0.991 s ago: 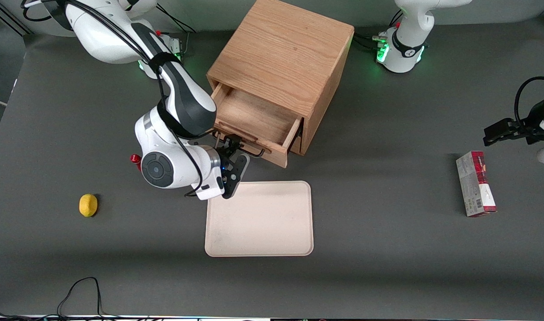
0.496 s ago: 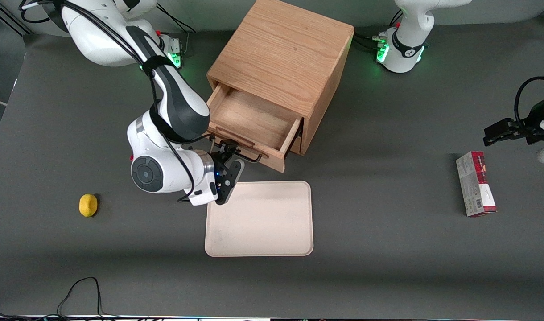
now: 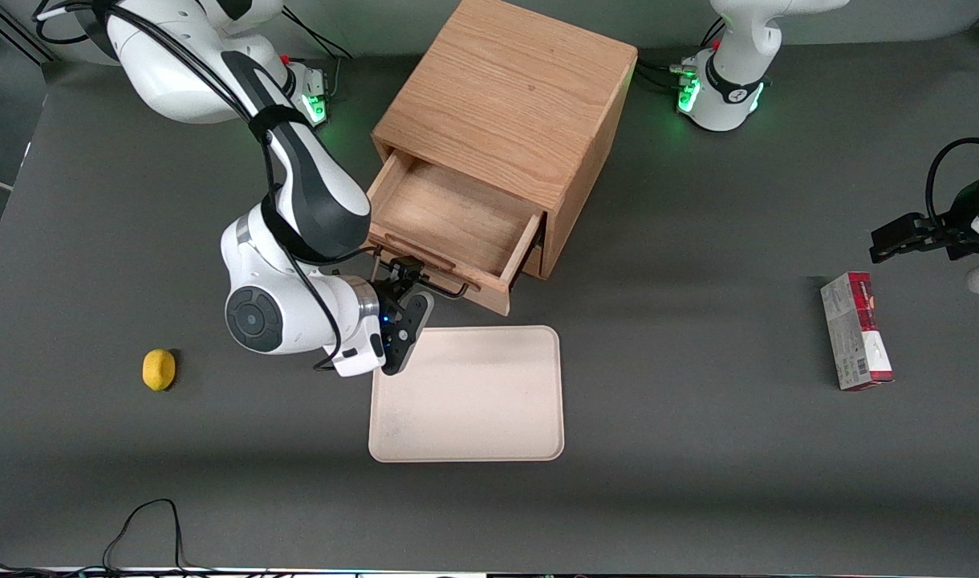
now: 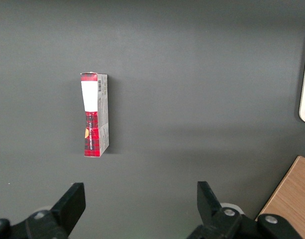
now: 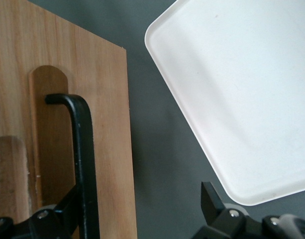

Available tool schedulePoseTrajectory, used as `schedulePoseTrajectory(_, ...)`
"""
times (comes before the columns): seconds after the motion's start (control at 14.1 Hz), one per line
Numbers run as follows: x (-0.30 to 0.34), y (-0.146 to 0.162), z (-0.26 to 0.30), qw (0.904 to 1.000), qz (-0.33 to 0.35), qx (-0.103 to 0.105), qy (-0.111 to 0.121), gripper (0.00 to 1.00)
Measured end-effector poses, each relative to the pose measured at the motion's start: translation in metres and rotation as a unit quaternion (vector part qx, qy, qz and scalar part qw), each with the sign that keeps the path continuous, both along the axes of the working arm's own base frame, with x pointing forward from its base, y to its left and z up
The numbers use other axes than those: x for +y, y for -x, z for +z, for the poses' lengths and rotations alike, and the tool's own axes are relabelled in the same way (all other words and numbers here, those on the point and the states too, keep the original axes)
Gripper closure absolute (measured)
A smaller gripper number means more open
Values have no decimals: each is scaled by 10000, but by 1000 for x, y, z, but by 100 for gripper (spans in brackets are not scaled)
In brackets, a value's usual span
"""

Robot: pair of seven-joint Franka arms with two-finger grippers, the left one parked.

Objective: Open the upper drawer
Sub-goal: 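Pull the upper drawer outward by its handle with the right gripper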

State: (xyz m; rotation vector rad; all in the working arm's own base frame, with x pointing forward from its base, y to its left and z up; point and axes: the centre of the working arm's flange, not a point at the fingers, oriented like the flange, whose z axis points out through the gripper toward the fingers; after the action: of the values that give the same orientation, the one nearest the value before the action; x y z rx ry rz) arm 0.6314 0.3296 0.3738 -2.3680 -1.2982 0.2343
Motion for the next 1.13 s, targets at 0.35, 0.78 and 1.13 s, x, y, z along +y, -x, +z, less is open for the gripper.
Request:
schedulePoseTrajectory(0.35,-10,-9,-3,10000,-86,-15,-18,0)
schedulePoseTrajectory(0.78,-29,-26,-5,9997,-233,-70,-53,0)
schedulePoseTrajectory(1.13,-32,-30,-5,9996,-260,-98,-59,0)
